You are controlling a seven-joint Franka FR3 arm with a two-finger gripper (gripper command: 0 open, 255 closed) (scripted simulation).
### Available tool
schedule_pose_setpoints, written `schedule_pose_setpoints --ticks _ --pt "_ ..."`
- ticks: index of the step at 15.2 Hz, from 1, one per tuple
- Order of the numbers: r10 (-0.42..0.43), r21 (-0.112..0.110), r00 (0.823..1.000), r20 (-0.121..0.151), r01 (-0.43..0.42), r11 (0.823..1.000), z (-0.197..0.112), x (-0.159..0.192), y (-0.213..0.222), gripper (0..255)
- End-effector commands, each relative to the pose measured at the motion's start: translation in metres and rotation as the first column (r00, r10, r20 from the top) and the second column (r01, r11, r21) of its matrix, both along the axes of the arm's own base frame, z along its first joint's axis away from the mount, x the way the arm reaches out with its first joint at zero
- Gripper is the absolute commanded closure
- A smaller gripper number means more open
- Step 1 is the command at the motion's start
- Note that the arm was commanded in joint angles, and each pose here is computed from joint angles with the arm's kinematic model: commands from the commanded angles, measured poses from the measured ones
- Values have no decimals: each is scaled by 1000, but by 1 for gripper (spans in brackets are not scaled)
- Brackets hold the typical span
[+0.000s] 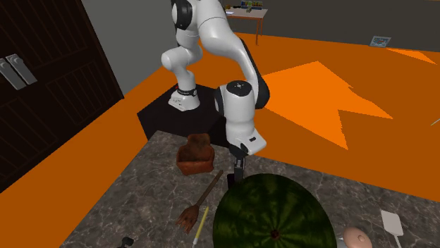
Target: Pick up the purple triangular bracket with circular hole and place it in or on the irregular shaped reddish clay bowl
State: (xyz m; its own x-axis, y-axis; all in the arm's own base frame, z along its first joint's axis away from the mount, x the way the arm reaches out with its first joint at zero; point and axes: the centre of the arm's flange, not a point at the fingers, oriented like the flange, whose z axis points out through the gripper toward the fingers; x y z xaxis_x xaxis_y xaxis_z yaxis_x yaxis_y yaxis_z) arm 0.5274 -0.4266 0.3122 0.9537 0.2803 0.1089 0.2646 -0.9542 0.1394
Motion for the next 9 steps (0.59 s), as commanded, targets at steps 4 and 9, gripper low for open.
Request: schedule_pose_setpoints --ticks 4,9 --pt "19 37 995 -99 -16 999 -76 1 6 0" --pt "19 39 995 -99 -15 999 -81 3 3 255"
